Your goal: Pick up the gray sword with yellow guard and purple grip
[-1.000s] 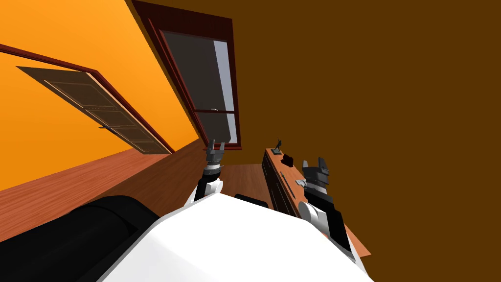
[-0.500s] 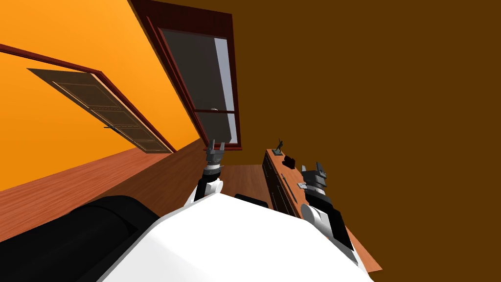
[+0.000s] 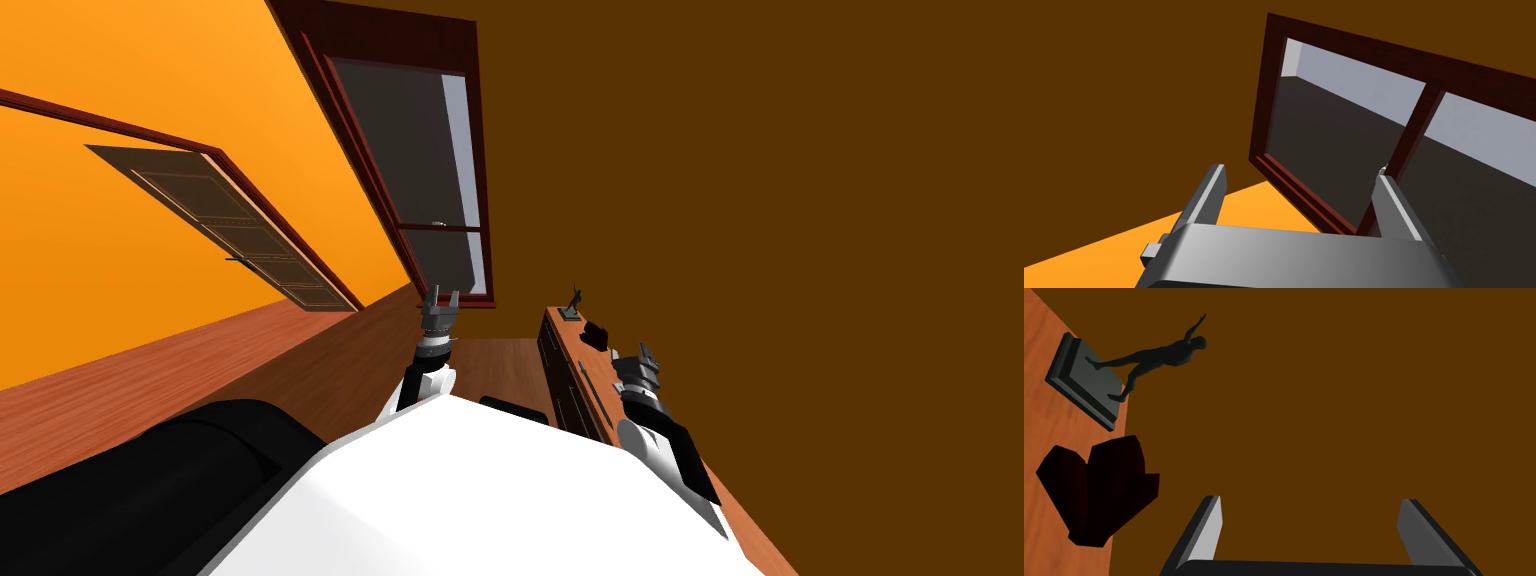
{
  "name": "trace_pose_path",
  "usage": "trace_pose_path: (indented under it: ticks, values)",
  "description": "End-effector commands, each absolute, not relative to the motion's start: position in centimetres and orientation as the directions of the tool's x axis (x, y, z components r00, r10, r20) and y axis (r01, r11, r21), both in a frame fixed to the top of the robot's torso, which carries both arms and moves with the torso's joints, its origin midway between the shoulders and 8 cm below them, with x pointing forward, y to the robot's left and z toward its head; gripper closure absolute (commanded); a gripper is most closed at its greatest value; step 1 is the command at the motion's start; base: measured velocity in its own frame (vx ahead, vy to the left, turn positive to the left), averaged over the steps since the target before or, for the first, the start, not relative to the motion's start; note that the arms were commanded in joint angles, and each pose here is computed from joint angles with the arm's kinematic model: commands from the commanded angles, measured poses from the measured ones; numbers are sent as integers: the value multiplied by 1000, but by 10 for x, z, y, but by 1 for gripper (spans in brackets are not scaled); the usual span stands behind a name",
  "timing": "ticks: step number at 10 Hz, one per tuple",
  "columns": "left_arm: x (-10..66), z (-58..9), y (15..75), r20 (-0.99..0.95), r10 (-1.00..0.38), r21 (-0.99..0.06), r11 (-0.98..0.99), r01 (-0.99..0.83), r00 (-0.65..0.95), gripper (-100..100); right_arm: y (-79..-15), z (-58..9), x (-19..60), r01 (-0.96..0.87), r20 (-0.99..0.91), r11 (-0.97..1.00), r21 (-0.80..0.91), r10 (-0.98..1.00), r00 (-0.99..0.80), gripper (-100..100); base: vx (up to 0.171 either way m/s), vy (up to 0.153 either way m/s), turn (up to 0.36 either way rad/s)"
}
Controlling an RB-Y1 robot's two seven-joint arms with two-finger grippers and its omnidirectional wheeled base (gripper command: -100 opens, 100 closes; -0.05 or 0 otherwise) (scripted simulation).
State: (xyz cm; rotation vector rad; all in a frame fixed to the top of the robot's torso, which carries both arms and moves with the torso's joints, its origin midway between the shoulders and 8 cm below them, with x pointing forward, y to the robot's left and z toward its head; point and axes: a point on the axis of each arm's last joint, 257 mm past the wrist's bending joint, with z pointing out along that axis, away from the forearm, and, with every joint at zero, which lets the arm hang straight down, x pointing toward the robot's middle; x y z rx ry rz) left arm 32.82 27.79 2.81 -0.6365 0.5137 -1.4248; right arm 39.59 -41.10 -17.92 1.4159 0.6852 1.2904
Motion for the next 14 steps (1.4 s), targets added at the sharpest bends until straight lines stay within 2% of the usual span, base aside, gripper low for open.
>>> trace_pose_path:
  ticks: [1, 9, 14]
  values:
    - [328, 28, 278, 48, -995, -677, 33, 735, 89, 0, -424, -208, 391, -176, 391, -353, 919, 877, 281, -100, 52, -4, 42]
    - [328, 28, 278, 48, -995, -677, 33, 735, 89, 0, -453, -309, 370, -48, 579, -615, 787, 709, 403, -100, 56, -10, 41]
    - [328, 28, 278, 48, -995, -677, 33, 735, 89, 0, -466, -379, 342, -5, 675, -783, 622, 533, 511, -100, 61, -16, 45]
